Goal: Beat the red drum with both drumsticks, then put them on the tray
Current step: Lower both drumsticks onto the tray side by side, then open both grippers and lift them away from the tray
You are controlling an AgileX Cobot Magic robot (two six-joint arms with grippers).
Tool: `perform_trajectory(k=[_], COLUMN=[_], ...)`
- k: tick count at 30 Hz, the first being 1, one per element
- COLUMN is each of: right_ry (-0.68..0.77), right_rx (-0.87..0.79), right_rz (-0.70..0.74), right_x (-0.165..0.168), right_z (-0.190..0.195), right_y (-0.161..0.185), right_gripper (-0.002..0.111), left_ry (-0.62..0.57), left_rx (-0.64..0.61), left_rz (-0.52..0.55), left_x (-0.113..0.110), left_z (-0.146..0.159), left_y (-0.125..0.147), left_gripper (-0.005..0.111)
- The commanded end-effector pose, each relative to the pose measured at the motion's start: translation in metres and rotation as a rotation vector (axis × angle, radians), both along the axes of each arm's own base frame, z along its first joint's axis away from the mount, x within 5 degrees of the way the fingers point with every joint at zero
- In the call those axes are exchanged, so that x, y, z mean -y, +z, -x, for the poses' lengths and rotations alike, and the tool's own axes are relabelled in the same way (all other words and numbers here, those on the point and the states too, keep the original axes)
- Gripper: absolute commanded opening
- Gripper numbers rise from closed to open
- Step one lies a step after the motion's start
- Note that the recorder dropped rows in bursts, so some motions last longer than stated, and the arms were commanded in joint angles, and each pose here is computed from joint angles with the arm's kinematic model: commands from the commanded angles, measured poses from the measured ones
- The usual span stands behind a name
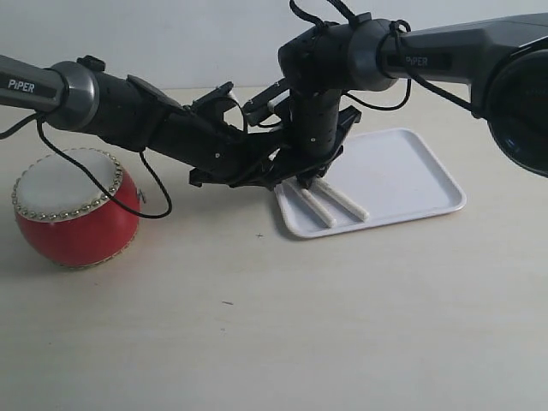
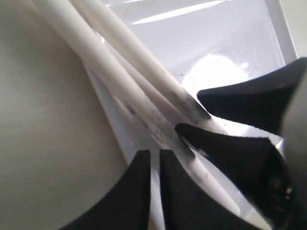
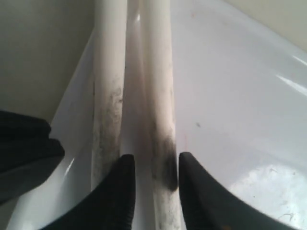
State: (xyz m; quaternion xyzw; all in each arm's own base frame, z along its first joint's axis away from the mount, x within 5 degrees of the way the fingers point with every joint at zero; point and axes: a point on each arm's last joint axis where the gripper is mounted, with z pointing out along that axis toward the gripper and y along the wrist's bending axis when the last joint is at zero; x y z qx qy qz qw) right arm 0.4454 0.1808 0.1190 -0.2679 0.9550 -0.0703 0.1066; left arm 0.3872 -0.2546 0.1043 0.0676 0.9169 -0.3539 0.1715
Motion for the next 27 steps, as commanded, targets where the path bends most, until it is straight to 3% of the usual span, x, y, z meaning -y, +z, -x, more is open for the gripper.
perform_trajectory(k=[1, 12, 23, 25, 27], right_ry=[-0.014, -0.021, -0.061, -0.053, -0.011], right_rx=[0.032, 0.033, 0.047, 0.017, -0.025], right_rz=[-0.039, -0.036, -0.101, -0.114, -0.119], right_x=[-0.004, -0.002, 0.003, 0.005, 0.007], right_z=[-0.002, 0.001, 0.022, 0.032, 0.043], right_y=[0.004, 0.023, 0.098, 0.116, 0.131], right_gripper=[0.032, 0.032, 0.032, 0.031, 0.017], left_ry=[-0.034, -0.069, -0.186, -0.234, -0.286], left_rx=[-0.010, 0.044, 0.135, 0.174, 0.194], left_rz=[0.009, 0.068, 0.141, 0.130, 0.151], left_x=[0.004, 0.006, 0.004, 0.001, -0.002], left_z=[0.005, 0.009, 0.028, 0.036, 0.047], left_y=[0.002, 0.043, 0.112, 0.131, 0.154], left_gripper=[0.021, 0.023, 0.023, 0.017, 0.000])
